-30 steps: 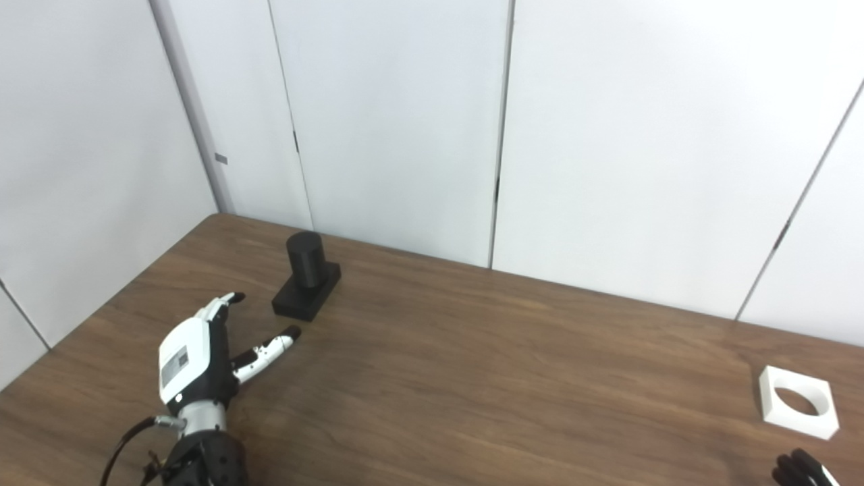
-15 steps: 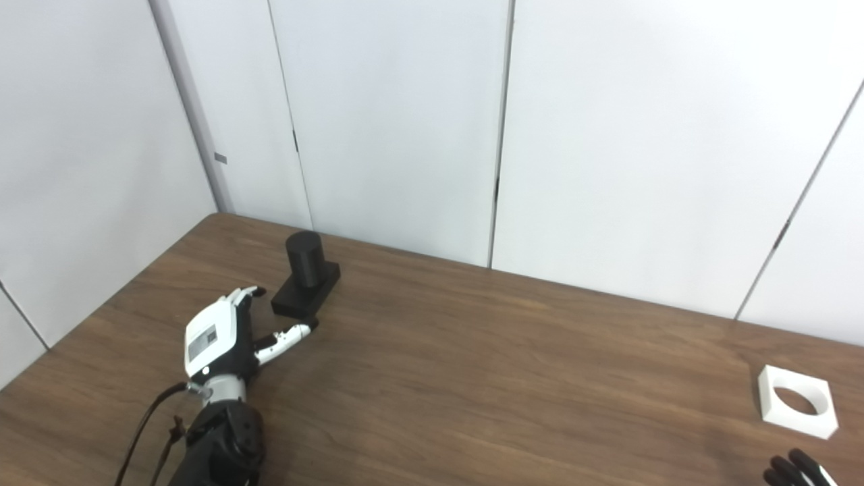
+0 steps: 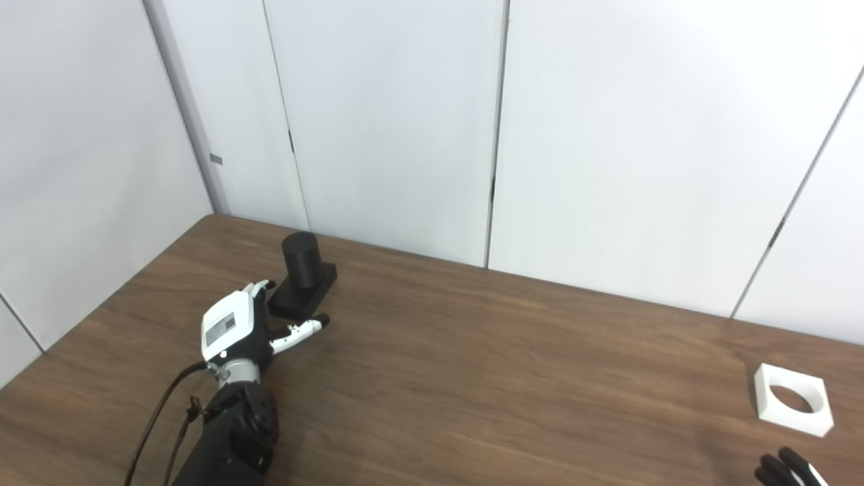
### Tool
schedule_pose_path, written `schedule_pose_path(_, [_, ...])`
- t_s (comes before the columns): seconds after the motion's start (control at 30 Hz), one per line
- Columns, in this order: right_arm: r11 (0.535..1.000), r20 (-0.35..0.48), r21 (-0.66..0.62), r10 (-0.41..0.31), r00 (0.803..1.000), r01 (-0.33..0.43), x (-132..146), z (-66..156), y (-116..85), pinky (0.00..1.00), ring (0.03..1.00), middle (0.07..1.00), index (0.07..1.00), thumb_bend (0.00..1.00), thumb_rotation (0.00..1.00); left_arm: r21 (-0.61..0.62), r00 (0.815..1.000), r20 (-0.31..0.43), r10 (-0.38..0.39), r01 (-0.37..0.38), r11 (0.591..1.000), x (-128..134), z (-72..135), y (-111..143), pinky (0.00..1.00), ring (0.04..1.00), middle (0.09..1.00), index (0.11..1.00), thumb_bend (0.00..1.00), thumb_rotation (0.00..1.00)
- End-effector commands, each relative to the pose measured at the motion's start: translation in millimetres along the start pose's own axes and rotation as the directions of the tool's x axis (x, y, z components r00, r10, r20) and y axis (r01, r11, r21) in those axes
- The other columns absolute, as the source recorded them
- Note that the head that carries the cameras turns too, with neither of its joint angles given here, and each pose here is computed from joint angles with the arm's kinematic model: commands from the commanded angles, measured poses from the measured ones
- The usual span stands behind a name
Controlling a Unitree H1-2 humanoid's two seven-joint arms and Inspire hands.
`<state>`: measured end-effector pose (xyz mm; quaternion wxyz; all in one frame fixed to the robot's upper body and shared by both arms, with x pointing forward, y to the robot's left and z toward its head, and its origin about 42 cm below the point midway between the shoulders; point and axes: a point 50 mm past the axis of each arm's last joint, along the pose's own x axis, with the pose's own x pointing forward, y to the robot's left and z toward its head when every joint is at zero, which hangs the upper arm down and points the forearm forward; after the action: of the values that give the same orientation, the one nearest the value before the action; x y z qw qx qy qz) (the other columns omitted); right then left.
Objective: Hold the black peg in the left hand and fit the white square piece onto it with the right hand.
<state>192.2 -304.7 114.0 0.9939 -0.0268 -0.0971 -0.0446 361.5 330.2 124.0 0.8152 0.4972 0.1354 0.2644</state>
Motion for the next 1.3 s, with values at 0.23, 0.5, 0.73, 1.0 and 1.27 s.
schedule_pose_path(0.23, [1.000, -0.013, 0.026, -0.006, 1.000, 0.006, -7.8, -3.7, 6.4, 0.77, 0.836, 0.832, 0.855, 0.84, 0.87, 0.013, 0.996, 0.022, 0.087, -0.087, 0.996, 27.6, 24.4, 12.0, 0.94, 0.941, 0.920, 0.862, 0.92, 0.66])
schedule_pose_path(0.5, [1.000, -0.015, 0.015, -0.005, 1.000, 0.006, -8.7, -2.4, 6.6, 0.76, 0.829, 0.826, 0.852, 0.83, 0.86, -0.003, 0.996, -0.008, 0.087, -0.087, 0.996, 31.0, 27.6, 3.5, 0.93, 0.922, 0.904, 0.847, 0.92, 0.62])
schedule_pose_path(0.73, [1.000, -0.010, 0.018, -0.004, 1.000, 0.004, -9.3, -1.9, 6.6, 0.75, 0.821, 0.817, 0.845, 0.82, 0.85, 0.002, 0.992, -0.010, 0.129, -0.129, 0.992, 33.4, 29.6, -3.3, 0.86, 0.863, 0.841, 0.734, 0.89, 0.56])
schedule_pose_path(1.0, [1.000, -0.005, 0.016, 0.003, 1.000, -0.003, -10.4, -1.4, 6.0, 0.77, 0.826, 0.826, 0.848, 0.80, 0.85, -0.023, 0.987, -0.030, 0.156, -0.157, 0.987, 38.3, 31.6, -4.8, 0.78, 0.806, 0.766, 0.609, 0.79, 0.46])
schedule_pose_path(1.27, [1.000, 0.000, 0.010, 0.008, 1.000, -0.008, -10.6, -1.4, 5.3, 0.78, 0.835, 0.833, 0.859, 0.78, 0.85, -0.068, 0.984, -0.020, 0.176, -0.177, 0.982, 37.2, 25.3, -10.0, 0.71, 0.767, 0.715, 0.521, 0.71, 0.34])
